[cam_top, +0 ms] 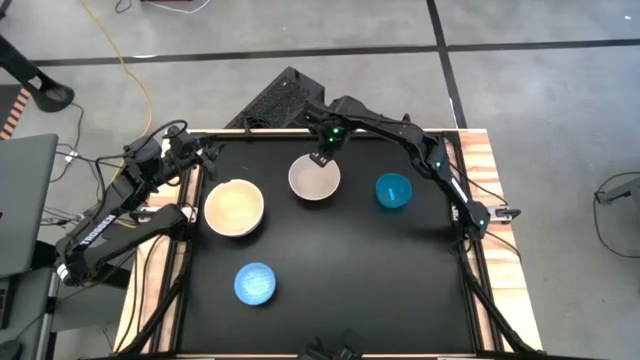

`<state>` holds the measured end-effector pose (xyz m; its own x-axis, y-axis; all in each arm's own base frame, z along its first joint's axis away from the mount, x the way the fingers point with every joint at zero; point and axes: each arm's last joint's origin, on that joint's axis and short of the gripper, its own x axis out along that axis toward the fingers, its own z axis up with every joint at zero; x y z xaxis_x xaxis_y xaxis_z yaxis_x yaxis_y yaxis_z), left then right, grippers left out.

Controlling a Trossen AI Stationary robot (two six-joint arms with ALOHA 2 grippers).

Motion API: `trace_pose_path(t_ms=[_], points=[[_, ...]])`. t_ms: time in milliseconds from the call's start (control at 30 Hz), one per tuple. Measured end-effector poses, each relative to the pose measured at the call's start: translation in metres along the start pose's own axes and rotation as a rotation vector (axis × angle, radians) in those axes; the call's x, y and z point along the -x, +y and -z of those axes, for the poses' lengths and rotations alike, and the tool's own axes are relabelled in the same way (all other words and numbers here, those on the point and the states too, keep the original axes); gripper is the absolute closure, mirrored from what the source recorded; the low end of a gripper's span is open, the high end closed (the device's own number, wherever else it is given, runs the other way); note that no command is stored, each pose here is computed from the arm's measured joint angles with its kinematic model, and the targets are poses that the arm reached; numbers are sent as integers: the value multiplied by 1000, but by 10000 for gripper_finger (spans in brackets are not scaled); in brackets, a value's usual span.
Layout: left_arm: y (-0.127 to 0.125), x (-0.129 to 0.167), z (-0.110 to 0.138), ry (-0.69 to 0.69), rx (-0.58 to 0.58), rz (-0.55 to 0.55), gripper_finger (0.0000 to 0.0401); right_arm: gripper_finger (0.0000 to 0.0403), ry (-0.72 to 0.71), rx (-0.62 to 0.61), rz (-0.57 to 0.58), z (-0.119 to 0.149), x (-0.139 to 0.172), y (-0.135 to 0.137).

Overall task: Nest bowls inside each other
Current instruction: Stack the gray bowl on top of the pink bowl

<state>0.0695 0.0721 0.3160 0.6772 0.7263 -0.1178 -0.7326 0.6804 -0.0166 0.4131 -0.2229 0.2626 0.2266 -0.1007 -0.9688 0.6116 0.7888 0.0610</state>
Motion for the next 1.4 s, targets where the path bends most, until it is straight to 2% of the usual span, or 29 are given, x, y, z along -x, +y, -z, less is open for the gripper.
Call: trace_pose_path(t_ms=[100, 400, 500, 633, 700, 767, 933, 1100, 1400], points=[[0, 0, 1, 7, 5, -1, 232, 182, 0, 2, -7, -2, -10, 2], [0, 0, 3, 36, 12, -1, 232, 188, 109, 16, 8, -3, -72, 5], [0, 0, 4, 36, 19, 0, 232, 219, 130, 27, 8, -2, -82, 11], [0, 0, 4, 44, 19, -1, 232, 314, 123, 50, 2, 0, -84, 22], [0, 0, 4, 44, 19, 0, 232, 369, 103, 47, -26, -1, -78, 27], [0, 0, 4, 44, 23, 0, 232, 389, 72, 34, -36, -2, -68, 30], [-1, 0, 4, 45, 27, 21, 232, 394, 29, 4, -75, 2, -45, 50], [-1, 0, 4, 45, 18, 37, 232, 399, -129, 2, -176, 7, -2, 93], [-1, 0, 4, 44, -15, 41, 232, 401, -430, 54, -416, 8, 10, 180]])
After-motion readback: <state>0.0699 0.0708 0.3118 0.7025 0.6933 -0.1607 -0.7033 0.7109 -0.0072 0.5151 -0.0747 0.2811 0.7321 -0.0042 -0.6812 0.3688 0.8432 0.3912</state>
